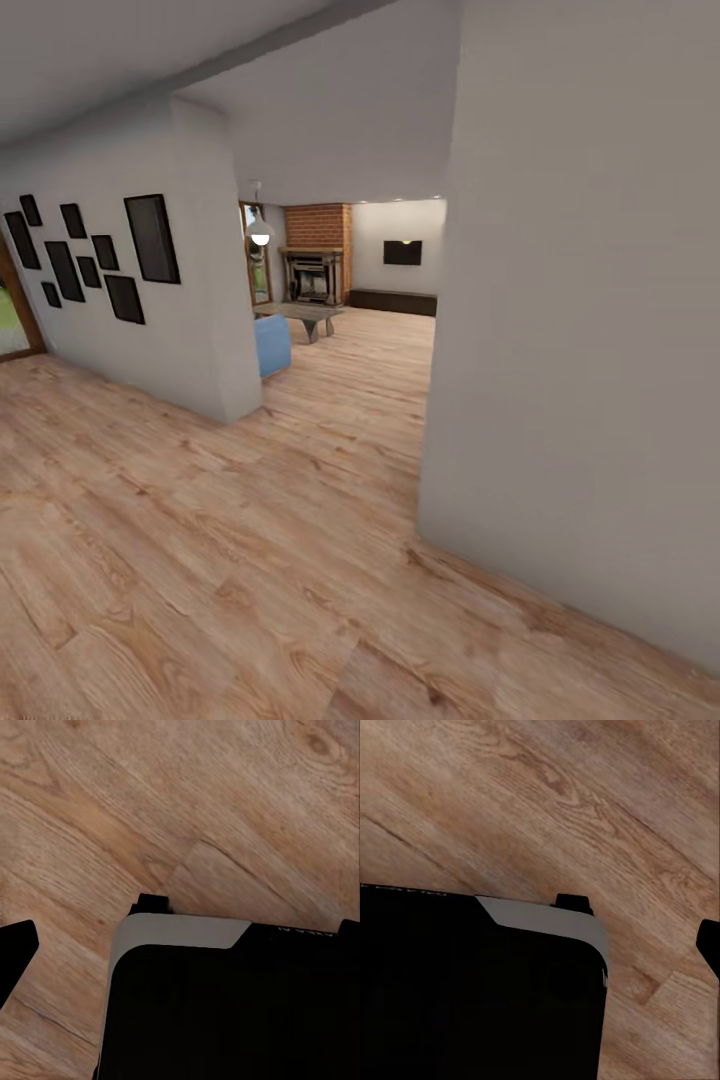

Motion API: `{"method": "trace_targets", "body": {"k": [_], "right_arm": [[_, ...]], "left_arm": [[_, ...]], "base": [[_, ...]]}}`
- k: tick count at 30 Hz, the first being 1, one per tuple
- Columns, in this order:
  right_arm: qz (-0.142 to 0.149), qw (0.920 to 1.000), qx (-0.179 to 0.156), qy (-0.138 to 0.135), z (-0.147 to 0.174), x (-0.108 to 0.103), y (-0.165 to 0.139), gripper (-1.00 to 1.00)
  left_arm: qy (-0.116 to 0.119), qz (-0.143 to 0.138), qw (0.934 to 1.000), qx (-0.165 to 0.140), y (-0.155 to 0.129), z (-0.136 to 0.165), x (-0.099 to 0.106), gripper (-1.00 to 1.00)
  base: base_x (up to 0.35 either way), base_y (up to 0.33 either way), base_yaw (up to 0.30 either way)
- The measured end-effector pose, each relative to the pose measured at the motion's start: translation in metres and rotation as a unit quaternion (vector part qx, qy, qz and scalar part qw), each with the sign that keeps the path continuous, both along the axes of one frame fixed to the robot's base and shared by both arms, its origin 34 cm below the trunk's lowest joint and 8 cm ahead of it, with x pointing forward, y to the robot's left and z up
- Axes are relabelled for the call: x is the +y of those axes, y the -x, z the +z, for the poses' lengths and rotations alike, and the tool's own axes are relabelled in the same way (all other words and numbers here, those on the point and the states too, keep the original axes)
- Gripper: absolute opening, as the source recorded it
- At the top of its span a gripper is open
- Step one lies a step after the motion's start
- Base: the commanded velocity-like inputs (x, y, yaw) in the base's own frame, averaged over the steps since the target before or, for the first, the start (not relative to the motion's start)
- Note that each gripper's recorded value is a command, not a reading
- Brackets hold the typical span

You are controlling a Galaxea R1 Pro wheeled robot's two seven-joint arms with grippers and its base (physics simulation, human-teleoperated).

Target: Move the two storage containers from the living room to the garage. In the garage, place one container on the floor and stack the other container on top of it (either order is fine).

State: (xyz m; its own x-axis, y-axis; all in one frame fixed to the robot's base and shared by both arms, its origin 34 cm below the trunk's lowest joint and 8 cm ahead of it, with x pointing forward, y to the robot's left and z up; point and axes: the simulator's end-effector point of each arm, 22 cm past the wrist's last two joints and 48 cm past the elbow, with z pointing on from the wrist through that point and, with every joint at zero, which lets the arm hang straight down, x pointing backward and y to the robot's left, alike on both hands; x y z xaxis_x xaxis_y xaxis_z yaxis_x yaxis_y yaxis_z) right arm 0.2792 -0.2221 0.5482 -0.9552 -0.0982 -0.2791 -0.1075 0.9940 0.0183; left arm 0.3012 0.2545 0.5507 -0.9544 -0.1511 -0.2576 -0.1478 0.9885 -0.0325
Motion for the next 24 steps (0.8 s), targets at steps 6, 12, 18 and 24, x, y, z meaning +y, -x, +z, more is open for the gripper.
{"method": "trace_targets", "body": {"k": [6, 12, 18, 24], "right_arm": [[0.001, 1.0, 0.0, 0.0, 0.0, 0.0002, 0.0, 1.0], [0.001, 1.0, 0.0, 0.0, 0.0, 0.0001, 0.0, 1.0], [0.002, 1.0, 0.0, 0.001, -0.0001, -0.0009, 0.0003, 1.0], [0.003, 1.0, 0.0, 0.001, -0.0001, -0.0011, 0.0002, 1.0]], "left_arm": [[0.0, 0.0, 1.0, 0.0, 0.0001, 0.0, 0.0, 1.0], [0.0, 0.0, 1.0, 0.0, 0.0001, 0.0, -0.0001, 1.0], [0.0, 0.0, 1.0, 0.001, 0.0002, 0.0, -0.0001, 1.0], [0.0, 0.0, 1.0, 0.001, 0.0003, -0.0001, -0.0001, 1.0]], "base": [[0.323, 0.0, 0.3], [0.323, 0.0, 0.25], [0.323, 0.0, 0.046], [0.323, 0.0, 0.002]]}}
